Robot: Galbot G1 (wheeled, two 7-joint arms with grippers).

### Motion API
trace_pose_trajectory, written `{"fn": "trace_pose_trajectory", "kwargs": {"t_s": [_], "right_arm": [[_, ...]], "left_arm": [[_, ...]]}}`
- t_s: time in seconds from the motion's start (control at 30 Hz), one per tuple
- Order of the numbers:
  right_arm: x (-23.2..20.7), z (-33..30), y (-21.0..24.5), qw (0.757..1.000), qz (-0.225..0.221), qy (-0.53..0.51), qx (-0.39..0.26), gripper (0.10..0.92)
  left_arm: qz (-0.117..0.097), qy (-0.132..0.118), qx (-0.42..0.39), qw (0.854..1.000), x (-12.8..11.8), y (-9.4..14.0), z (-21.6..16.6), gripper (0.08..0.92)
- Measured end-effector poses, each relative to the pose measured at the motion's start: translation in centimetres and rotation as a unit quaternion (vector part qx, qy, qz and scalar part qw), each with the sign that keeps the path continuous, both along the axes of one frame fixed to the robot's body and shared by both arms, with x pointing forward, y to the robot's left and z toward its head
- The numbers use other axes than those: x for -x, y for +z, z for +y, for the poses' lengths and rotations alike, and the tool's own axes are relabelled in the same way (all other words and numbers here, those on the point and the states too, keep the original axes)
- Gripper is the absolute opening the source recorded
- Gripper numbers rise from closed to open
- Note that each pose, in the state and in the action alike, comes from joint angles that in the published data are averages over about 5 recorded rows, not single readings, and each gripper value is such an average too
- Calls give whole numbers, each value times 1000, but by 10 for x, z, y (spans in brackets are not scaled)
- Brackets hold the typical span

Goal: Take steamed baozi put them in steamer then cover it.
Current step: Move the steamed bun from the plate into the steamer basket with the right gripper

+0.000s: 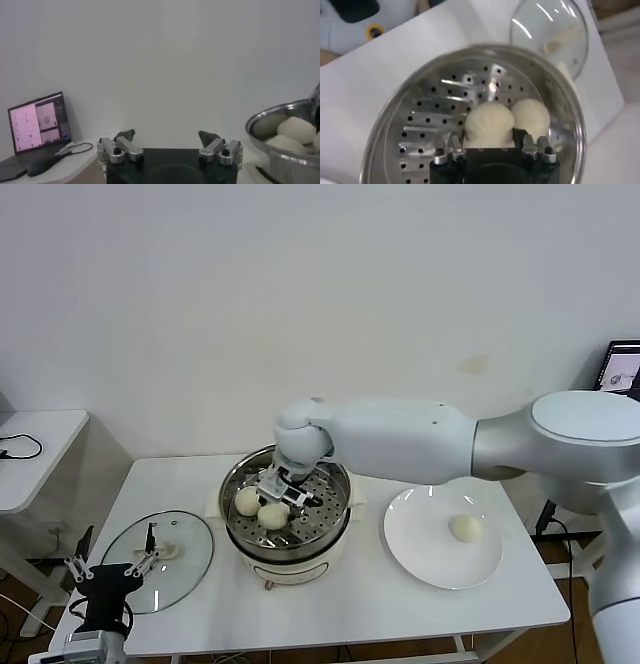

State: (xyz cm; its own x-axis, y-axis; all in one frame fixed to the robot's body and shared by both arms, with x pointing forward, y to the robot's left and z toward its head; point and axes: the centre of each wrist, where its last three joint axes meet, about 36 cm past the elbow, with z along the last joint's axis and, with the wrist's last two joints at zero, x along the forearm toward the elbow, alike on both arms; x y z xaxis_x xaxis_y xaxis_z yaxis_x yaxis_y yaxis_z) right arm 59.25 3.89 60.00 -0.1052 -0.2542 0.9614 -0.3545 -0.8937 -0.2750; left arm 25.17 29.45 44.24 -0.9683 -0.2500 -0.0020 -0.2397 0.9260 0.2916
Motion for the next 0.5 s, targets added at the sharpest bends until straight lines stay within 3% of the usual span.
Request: {"fn": "trace_pose_trajectory", "kwargs": {"t_s": [0.5], "right_arm": [[10, 7, -9, 999, 1, 49, 22, 613]], "left_arm": [[0, 2, 0, 1000, 2, 0, 1, 823]]}}
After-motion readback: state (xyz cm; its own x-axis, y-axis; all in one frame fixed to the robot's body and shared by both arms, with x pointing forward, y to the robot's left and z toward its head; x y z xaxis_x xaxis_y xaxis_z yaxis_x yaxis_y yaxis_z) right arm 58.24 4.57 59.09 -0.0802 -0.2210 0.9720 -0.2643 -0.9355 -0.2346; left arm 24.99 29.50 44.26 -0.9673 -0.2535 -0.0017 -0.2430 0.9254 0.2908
